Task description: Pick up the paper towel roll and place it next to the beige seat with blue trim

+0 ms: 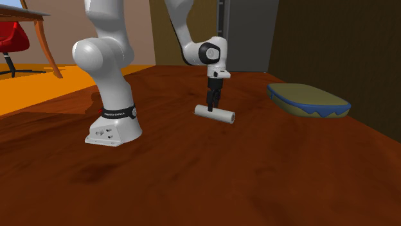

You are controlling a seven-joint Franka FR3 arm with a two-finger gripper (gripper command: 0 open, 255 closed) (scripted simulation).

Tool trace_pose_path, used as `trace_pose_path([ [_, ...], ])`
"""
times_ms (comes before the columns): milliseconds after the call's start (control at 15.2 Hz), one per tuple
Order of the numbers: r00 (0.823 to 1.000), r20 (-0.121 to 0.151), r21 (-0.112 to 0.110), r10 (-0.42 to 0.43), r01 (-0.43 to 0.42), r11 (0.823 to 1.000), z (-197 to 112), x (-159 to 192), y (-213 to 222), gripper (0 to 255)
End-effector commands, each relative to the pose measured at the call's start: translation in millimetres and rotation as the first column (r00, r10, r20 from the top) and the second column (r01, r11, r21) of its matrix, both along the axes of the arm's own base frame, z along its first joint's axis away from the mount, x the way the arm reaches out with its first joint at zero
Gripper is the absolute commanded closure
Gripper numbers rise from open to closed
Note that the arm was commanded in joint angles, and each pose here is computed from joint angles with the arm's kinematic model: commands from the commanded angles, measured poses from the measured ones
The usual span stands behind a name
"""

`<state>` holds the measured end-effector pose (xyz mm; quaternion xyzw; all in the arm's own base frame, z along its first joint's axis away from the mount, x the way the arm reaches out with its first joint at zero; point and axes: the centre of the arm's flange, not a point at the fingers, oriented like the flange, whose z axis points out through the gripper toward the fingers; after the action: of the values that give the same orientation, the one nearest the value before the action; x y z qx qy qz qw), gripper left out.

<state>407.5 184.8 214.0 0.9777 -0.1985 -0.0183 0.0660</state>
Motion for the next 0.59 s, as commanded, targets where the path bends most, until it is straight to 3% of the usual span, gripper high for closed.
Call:
trace_pose_path([
  [0, 1.0, 0.0, 0.0, 0.0, 0.0, 1.0, -9.0, -0.4, 0.1, 0],
  [462, 1.0, 0.0, 0.0, 0.0, 0.0, 1.0, -9.0, -0.4, 0.1, 0],
  [528, 1.0, 0.0, 0.0, 0.0, 0.0, 1.0, -9.0, -0.4, 0.1, 255],
])
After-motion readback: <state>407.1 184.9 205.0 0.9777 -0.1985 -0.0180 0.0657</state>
